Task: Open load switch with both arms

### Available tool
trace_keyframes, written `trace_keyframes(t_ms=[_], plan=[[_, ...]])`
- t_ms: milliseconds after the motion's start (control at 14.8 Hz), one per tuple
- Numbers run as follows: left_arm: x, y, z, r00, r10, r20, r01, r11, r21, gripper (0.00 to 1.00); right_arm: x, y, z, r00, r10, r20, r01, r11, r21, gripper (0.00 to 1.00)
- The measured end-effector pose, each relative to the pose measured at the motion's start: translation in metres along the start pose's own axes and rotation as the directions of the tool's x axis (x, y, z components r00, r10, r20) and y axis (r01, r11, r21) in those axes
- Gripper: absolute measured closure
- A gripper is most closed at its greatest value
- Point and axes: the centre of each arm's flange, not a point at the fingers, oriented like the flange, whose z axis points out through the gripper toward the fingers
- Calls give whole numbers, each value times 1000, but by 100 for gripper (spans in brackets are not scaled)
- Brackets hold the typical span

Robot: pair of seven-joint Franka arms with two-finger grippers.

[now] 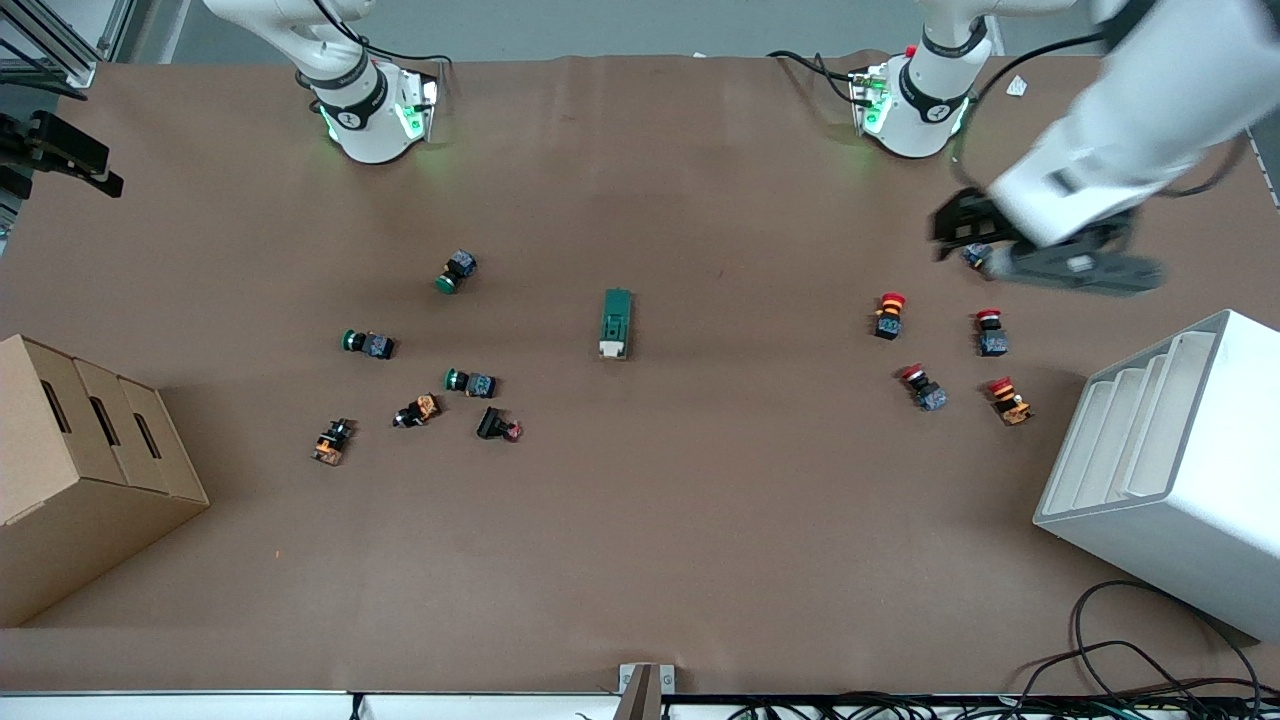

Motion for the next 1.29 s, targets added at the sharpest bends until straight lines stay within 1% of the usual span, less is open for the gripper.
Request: trace_keyframes(t_ms=[203,338,541,812,1014,1285], plan=[[-3,82,46,994,-107,-19,107,994,-29,0,0,0,0,1000,-1,0,1,1000,0,0],[-15,131,75,986,-163,-27,161,986,-49,0,0,-1,0,1000,-1,0,1,1000,0,0],[-43,196,120,964,-259,-65,253,963,-92,0,0,-1,0,1000,-1,0,1,1000,0,0],[-82,267,179,929,-346,-128,341,938,-60,0,0,-1,0,1000,-1,1,1,1000,0,0],[-108,316,237,899,-386,-207,385,922,-49,0,0,-1,0,1000,-1,2,1,1000,0,0],[-152,362,324,855,-354,-378,382,924,1,0,0,-1,0,1000,-1,2,1,1000,0,0]])
